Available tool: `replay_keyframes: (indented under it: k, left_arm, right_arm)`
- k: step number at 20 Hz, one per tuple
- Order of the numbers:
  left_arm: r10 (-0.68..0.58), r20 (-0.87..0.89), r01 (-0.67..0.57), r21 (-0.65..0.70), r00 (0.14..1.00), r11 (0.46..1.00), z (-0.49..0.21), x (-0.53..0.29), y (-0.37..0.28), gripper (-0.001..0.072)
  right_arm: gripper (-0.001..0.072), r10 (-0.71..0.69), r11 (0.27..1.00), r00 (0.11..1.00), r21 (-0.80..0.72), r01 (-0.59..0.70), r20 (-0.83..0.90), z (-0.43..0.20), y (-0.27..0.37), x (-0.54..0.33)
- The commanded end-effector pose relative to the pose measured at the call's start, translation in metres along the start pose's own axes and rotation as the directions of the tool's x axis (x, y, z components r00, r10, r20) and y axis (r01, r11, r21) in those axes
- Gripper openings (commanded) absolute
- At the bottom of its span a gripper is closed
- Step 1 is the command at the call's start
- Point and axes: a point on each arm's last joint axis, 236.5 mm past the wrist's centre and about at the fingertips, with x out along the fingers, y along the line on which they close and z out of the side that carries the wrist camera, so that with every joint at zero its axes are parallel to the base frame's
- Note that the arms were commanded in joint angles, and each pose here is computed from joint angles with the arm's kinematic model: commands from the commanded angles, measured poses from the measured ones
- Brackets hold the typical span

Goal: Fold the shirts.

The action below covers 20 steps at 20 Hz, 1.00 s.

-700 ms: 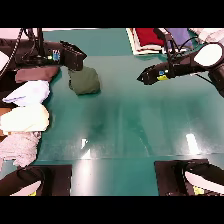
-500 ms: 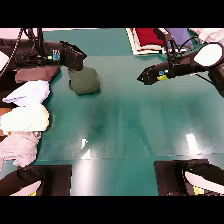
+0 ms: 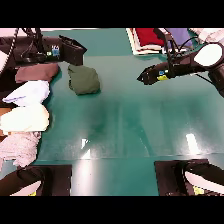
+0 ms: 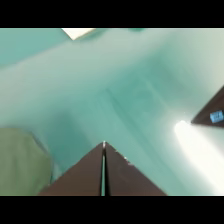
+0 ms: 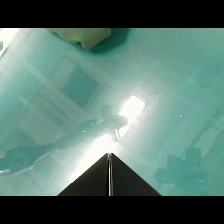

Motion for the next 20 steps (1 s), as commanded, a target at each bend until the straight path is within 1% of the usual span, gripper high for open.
replay_keyframes:
  k: [1, 2, 3, 5, 7, 11, 13, 16, 19, 20]
  left_arm:
    - [0.038, 0.05, -0.04, 0.035, 0.998, 0.999, 0.012, 0.002, 0.009, 0.0072]
    - [0.073, 0.033, -0.075, 0.058, 0.997, 0.996, 0.007, 0.006, 0.019, 0.0381]
    - [0.111, 0.006, -0.111, 0.042, 0.994, 0.993, -0.001, 0.015, 0.033, 0.0594]
    - [0.19, -0.095, -0.191, -0.007, 0.977, 0.982, -0.031, 0.039, 0.073, 0.0592]
    - [0.235, -0.2, -0.247, -0.038, 0.951, 0.968, -0.068, 0.068, 0.111, 0.0592]
    - [0.269, -0.372, -0.318, -0.077, 0.888, 0.945, -0.154, 0.134, 0.172, 0.0592]
    - [0.263, -0.437, -0.328, -0.08, 0.86, 0.941, -0.194, 0.16, 0.184, 0.0592]
    - [0.252, -0.499, -0.337, -0.085, 0.829, 0.938, -0.236, 0.181, 0.193, 0.0592]
    - [0.249, -0.513, -0.338, -0.087, 0.822, 0.937, -0.245, 0.186, 0.195, 0.059]
    - [0.249, -0.508, -0.337, -0.087, 0.824, 0.937, -0.241, 0.186, 0.195, 0.0557]
  right_arm:
    - [0.0017, 0.003, 1.0, 1.0, 0.0, -0.003, 0.0, 0.0, 0.001, 0.0]
    - [0.0017, 0.008, 1.0, 1.0, 0.002, -0.008, 0.002, 0.001, 0.002, 0.0]
    - [0.0017, 0.009, 1.0, 1.0, 0.002, -0.009, 0.002, 0.001, 0.003, 0.0]
    - [0.0017, 0.009, 1.0, 1.0, 0.002, -0.009, 0.002, 0.001, 0.003, 0.0]
    - [0.0017, 0.01, 1.0, 1.0, 0.002, -0.01, 0.002, 0.001, 0.003, 0.0]
    - [0.0017, 0.011, 1.0, 1.0, 0.002, -0.011, -0.002, 0.0, 0.003, 0.0]
    - [0.0017, 0.01, 1.0, 1.0, 0.002, -0.01, -0.001, 0.0, 0.003, 0.0]
    - [0.0017, 0.011, 1.0, 1.0, 0.002, -0.011, -0.001, 0.0, 0.003, 0.0]
    - [0.0017, 0.01, 1.0, 1.0, 0.002, -0.01, 0.0, 0.0, 0.003, 0.0]
    - [0.0017, 0.01, 1.0, 1.0, 0.002, -0.01, 0.004, 0.001, 0.003, 0.0]
